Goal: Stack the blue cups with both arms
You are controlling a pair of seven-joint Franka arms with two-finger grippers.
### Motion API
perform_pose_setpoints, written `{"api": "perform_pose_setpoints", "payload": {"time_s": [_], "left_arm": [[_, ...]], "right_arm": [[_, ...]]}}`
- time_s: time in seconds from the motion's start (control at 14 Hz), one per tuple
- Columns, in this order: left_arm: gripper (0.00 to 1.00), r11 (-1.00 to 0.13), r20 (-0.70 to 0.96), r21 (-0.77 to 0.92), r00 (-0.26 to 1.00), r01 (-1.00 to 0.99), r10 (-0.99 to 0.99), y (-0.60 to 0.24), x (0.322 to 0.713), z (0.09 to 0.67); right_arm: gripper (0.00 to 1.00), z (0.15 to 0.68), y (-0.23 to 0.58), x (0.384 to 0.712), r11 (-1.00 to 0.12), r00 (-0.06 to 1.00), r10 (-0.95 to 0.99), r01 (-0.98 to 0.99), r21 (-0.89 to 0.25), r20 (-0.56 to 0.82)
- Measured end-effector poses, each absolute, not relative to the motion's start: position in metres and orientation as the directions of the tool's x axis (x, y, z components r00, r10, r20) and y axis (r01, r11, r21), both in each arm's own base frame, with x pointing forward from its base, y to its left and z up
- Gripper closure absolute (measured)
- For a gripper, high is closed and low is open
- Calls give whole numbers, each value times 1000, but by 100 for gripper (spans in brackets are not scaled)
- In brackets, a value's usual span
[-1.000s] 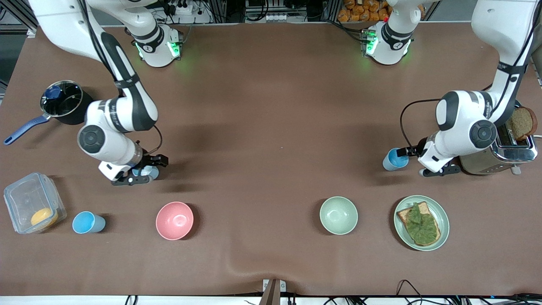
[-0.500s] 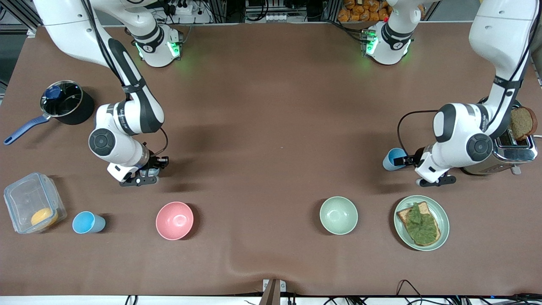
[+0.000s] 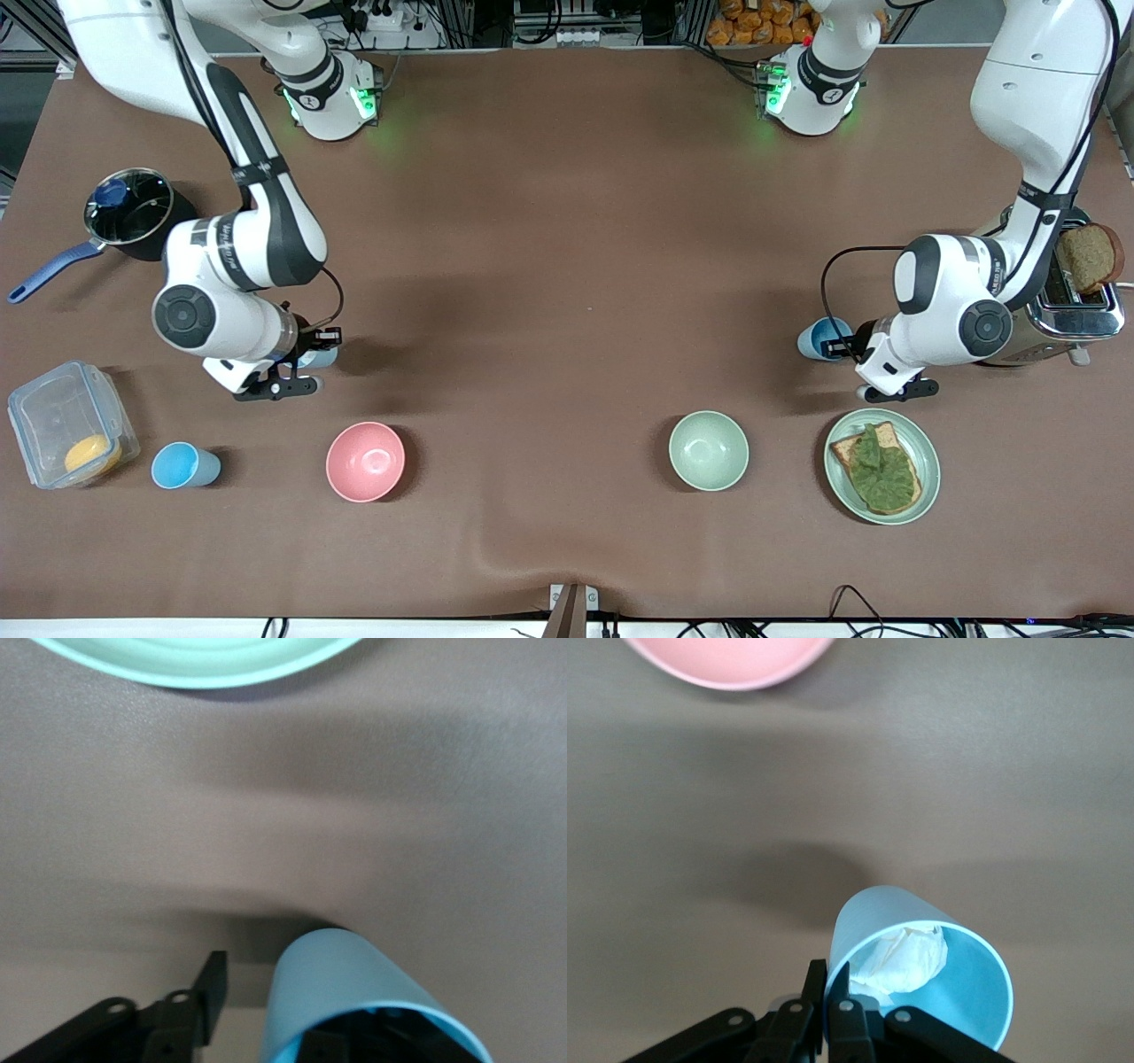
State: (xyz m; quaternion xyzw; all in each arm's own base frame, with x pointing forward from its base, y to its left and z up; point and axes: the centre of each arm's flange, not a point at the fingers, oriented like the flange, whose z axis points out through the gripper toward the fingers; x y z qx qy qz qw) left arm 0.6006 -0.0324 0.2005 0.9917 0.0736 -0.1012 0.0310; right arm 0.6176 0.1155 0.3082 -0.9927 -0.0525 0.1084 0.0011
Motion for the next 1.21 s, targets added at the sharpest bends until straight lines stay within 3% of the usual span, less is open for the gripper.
{"api": "perform_pose_setpoints", "payload": {"time_s": [0.21, 0.29, 0.79, 1.21], "left_arm": [[93, -979, -168, 46, 968, 198, 187, -45, 609, 226], [97, -976, -150, 46, 968, 212, 203, -50, 612, 242], [97, -947, -35, 44, 947, 320, 318, -78, 609, 351], [97, -933, -43, 52, 935, 355, 353, -110, 602, 355]], "right_arm": [[96, 336, 187, 613, -999, 980, 36, 37, -1, -197], [96, 341, 225, 604, -1000, 983, 6, 8, 9, -185], [96, 322, 434, 528, -979, 971, -201, -203, -2, -130], [96, 254, 501, 501, -963, 963, -259, -263, -52, -73]]}}
